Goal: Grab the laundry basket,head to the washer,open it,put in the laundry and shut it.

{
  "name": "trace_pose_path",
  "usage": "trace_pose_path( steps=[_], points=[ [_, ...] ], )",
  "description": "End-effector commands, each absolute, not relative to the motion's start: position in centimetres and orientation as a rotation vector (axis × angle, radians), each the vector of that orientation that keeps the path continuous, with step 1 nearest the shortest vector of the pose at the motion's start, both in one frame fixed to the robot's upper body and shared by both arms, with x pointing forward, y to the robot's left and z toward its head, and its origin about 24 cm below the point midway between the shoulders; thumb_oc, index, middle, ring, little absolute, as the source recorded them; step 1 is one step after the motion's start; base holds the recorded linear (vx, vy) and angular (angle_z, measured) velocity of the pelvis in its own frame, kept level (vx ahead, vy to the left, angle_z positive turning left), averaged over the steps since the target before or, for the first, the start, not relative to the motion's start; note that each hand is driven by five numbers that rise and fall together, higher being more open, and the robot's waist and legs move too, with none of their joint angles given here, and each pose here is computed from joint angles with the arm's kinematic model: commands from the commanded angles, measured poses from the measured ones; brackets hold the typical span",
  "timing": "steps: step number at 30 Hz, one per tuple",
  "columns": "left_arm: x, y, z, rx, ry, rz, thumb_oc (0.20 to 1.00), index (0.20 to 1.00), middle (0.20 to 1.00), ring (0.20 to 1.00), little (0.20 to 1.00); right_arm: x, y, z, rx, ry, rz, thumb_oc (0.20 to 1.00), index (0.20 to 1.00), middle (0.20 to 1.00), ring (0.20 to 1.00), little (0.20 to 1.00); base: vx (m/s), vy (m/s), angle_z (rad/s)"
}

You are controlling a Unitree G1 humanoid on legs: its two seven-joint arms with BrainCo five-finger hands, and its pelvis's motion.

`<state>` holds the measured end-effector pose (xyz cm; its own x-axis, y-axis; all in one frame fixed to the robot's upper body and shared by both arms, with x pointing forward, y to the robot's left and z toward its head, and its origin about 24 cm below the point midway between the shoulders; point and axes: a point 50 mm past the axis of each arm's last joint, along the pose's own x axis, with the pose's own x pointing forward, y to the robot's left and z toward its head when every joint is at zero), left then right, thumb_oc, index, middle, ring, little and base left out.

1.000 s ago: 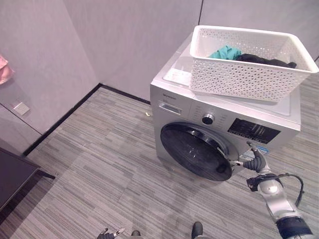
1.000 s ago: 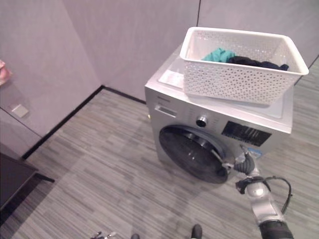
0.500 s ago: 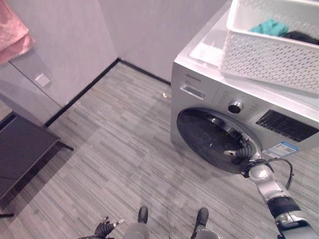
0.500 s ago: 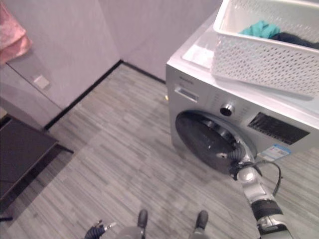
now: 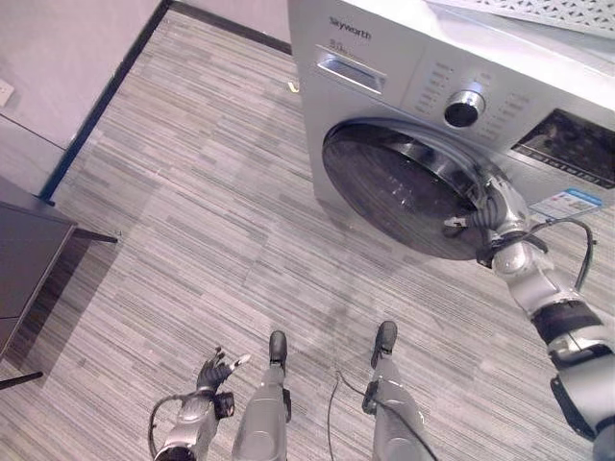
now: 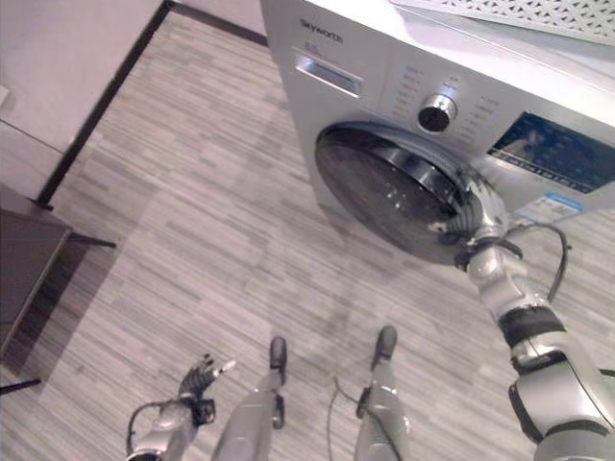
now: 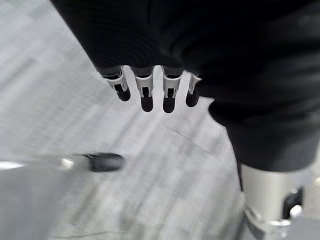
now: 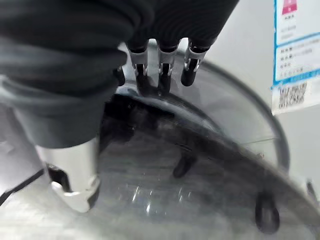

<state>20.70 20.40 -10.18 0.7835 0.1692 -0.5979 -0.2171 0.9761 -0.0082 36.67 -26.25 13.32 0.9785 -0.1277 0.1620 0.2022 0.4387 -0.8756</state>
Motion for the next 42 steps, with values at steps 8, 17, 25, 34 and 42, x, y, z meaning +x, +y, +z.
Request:
trace_pose_path(
  steps=[8, 17, 25, 34, 42],
  points=[
    [18.9, 24.1, -9.6, -0.123, 0.597, 0.437, 1.0, 1.0, 1.0, 1.0, 1.0, 28.5, -4.7, -1.4, -0.297, 0.241, 0.587, 1.0, 1.0, 1.0, 1.0, 1.0, 0.02, -0.055, -0.01],
    [21.8, 28.0, 2.1, 0.121, 0.058, 0.292, 1.0, 1.0, 1.0, 1.0, 1.0, 23.7, -5.8, -7.9, -0.228, 0.555, 0.56, 1.0, 1.0, 1.0, 1.0, 1.0, 0.05, -0.029, 0.38],
    [21.2, 21.8, 11.3, 0.278, 0.14, -0.875, 1.0, 1.0, 1.0, 1.0, 1.0, 18.1, -15.5, -13.4, -0.485, 0.866, 0.45, 1.0, 1.0, 1.0, 1.0, 1.0, 0.07, 0.009, 0.11],
    [22.9, 8.4, 2.2, -0.435, 0.442, -1.066, 1.0, 1.0, 1.0, 1.0, 1.0, 17.5, -21.4, -13.8, -0.527, 0.991, 0.115, 1.0, 1.0, 1.0, 1.0, 1.0, 0.06, 0.01, -0.09],
    [29.9, -0.2, -1.3, -0.27, 0.493, -0.291, 1.0, 1.0, 1.0, 1.0, 1.0, 23.4, -19.0, -11.0, -0.268, 0.868, -0.198, 1.0, 1.0, 1.0, 1.0, 1.0, -0.14, 0.021, 0.03]
  ],
)
